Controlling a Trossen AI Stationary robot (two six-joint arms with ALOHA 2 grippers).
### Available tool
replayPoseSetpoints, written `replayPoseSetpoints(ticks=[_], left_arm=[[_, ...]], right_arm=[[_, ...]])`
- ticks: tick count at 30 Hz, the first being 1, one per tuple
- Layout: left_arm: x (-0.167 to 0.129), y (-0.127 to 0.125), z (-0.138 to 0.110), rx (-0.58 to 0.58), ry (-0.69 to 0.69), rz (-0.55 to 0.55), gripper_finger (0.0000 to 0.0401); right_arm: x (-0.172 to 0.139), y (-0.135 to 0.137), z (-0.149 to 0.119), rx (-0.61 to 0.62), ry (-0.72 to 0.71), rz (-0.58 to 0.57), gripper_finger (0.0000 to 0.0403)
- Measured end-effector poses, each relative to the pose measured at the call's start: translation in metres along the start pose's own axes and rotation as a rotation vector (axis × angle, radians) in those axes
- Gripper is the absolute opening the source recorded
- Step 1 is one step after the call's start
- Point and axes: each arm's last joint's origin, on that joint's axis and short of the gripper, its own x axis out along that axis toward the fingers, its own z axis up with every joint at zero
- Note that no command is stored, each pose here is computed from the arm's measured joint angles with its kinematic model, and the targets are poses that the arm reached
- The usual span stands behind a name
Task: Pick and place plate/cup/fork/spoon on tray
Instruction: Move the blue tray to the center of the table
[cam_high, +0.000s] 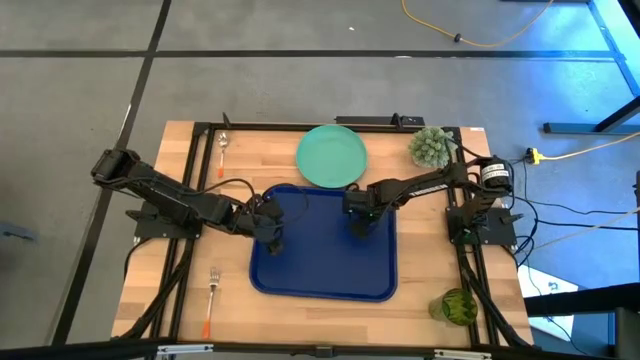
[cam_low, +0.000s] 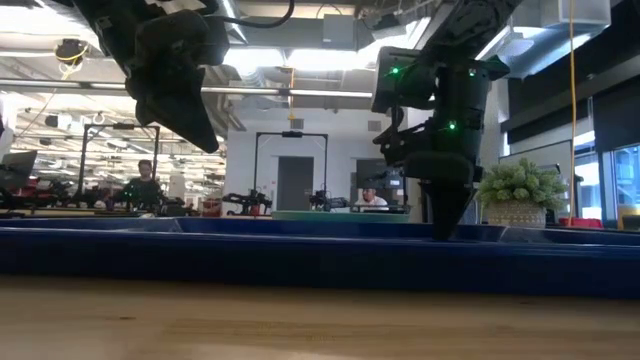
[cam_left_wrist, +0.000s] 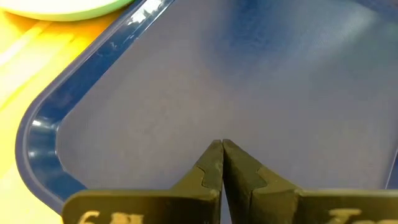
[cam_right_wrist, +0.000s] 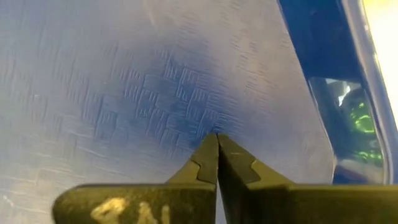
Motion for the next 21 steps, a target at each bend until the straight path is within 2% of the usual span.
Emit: replayPoseSetpoints(ticks=[8,14,21], left_arm=[[-0.0001,0.0,0.0,0.0,0.0,-0.001,0.0],[-0.0001,0.0,0.0001,0.0,0.0,-0.001,0.0],[-0.0001,0.0,0.0001,0.0,0.0,-0.001,0.0]], right_arm=[[0.0001,-0.0004,0.0004,-0.079,-0.011,-0.02,0.0004],[0.0013,-0.0033,0.0015,-0.097,-0.048,-0.11,0.0004],[-0.004,0.0053,0.0008,-0.128,-0.025,-0.053,0.0004]])
